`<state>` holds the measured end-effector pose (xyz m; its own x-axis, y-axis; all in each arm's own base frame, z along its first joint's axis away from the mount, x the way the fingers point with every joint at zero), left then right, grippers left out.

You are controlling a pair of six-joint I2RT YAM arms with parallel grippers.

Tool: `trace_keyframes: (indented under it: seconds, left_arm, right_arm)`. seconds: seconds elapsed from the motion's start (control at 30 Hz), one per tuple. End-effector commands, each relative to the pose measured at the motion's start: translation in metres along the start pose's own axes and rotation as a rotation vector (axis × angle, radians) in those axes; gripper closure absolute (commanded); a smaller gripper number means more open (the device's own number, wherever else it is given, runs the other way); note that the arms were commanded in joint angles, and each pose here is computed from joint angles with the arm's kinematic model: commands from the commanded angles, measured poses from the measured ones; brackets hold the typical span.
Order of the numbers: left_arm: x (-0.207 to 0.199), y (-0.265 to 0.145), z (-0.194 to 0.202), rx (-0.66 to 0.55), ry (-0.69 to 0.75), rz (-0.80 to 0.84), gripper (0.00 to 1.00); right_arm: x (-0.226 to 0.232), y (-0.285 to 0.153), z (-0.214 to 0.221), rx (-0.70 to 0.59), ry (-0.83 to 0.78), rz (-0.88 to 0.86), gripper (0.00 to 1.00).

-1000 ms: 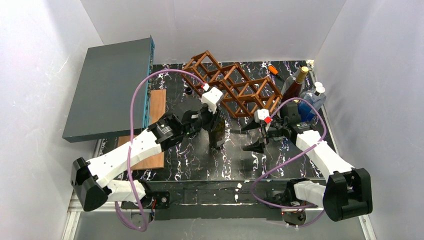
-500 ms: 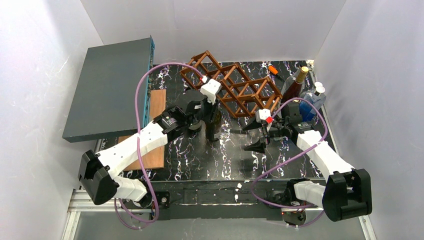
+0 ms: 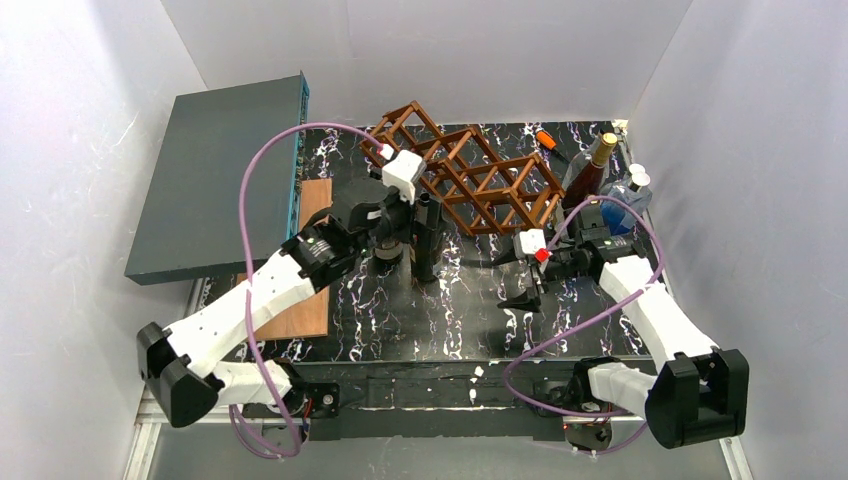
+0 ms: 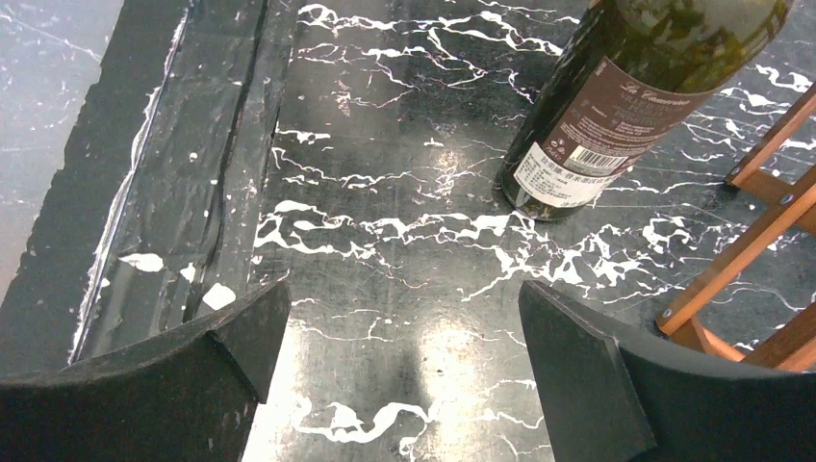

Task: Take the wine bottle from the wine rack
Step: Place the wine bottle at the center of the board, then reset both arms

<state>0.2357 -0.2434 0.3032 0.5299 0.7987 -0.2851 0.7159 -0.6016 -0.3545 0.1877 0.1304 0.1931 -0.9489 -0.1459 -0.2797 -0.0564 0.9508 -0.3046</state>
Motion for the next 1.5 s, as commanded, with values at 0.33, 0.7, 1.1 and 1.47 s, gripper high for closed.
trace_keyframes:
  seconds: [0.33, 0.7, 1.1, 1.47]
  left_arm:
    - [-0.011, -0.100, -0.046, -0.032, -0.106, 0.164, 0.02]
    - [0.036, -0.129, -0.092, -0.158, -0.172, 0.009, 0.02]
    - [0.039, -0.158, -0.098, -0.257, -0.165, -0.020, 0.02]
    - [0.034, -0.173, -0.094, -0.284, -0.196, 0.000, 0.01]
  right_arm:
    - [0.009, -0.053, -0.065, 0.307, -0.020, 0.050, 0.02]
    - [-0.073, -0.109, -0.154, 0.326, 0.200, 0.764, 0.02]
    - [-0.097, -0.162, -0.203, 0.263, 0.223, 1.106, 0.01]
    - [-0.092, -0.180, -0.212, 0.156, 0.378, 1.384, 0.00]
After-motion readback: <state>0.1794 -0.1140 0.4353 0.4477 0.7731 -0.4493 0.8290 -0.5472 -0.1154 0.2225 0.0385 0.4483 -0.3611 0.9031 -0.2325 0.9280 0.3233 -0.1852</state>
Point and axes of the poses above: each gripper's point midway between its finger pads, its own y axis out along the fingers, its own x axis along the line the jaws close on, z = x × y, the point moved 7 cm from there along -y, back along the fingers, and after that the axes turned 11 degrees about -y, right-handed, at the moved point
